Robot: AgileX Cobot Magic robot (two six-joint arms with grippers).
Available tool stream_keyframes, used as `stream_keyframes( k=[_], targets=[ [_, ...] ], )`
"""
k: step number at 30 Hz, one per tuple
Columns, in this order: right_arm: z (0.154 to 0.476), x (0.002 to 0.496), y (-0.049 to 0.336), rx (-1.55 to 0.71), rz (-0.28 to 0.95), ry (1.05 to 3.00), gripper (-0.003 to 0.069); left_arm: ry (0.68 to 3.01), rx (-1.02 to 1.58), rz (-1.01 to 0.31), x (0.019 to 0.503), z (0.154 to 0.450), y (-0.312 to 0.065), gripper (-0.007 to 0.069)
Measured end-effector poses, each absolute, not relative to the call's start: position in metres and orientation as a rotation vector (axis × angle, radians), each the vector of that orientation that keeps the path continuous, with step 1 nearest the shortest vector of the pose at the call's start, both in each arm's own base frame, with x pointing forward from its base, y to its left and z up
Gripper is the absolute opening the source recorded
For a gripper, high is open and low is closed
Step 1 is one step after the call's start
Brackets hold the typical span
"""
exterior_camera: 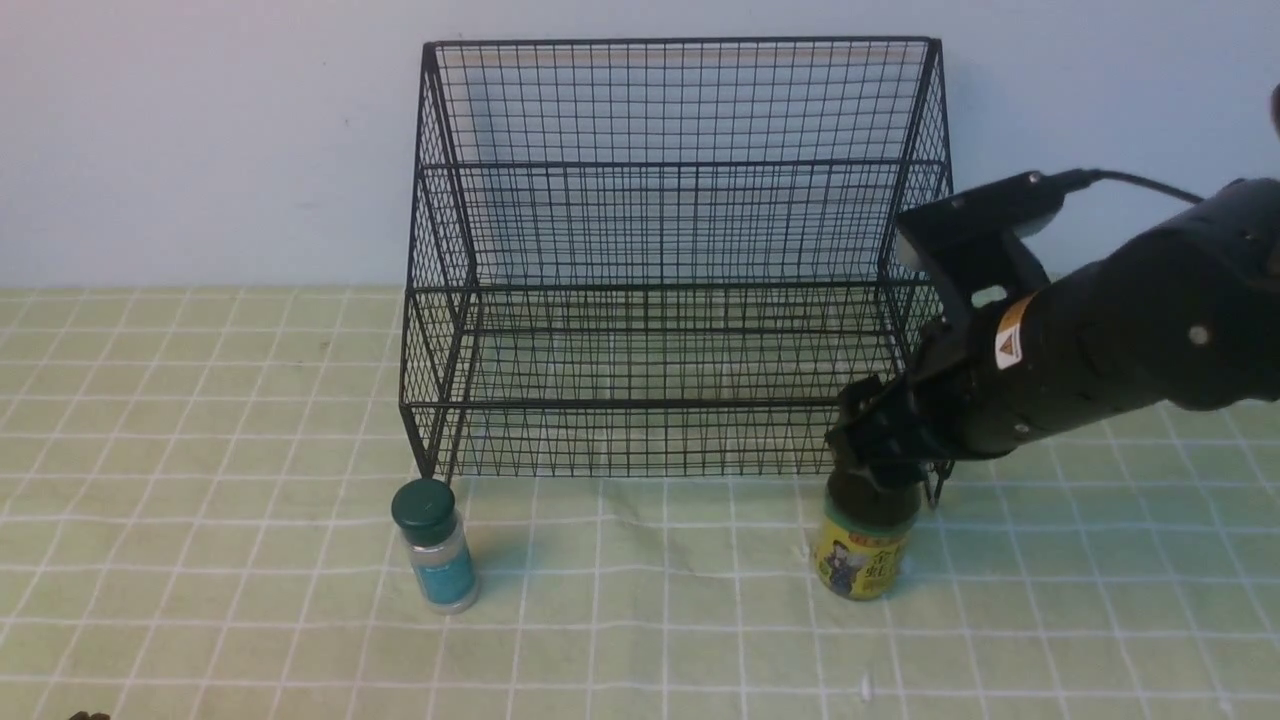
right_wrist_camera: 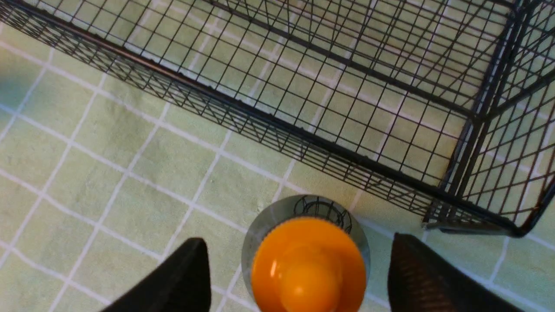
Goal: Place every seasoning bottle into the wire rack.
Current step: Use the right arm to grab the condiment bottle closest to it, then use the right arm to put the condiment bottle back on the shelf
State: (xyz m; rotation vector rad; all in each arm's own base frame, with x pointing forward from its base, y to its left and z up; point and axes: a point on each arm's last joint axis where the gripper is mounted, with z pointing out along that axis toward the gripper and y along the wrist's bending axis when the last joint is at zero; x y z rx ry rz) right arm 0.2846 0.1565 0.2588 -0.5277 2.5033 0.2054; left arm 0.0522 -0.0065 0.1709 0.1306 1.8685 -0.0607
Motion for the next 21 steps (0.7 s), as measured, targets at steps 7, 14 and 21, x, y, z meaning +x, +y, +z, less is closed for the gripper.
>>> stream_keyframes(
  k=[7,14,21],
  targets=[
    [0.264,0.283,0.156,-0.563,0.180,2.541,0.0293,1.868,0.131,-0.061,0.052,0.171,-0.007,-0.0006],
    [0.348,0.268,0.147,-0.545,0.219,2.394,0.0293,1.868,0.131,-0.061,0.052,0.171,-0.007,-0.0006],
    [0.391,0.276,0.150,-0.564,0.219,2.243,0.0293,1.868,0.131,-0.061,0.052,0.171,-0.007,-0.0006]
  ],
)
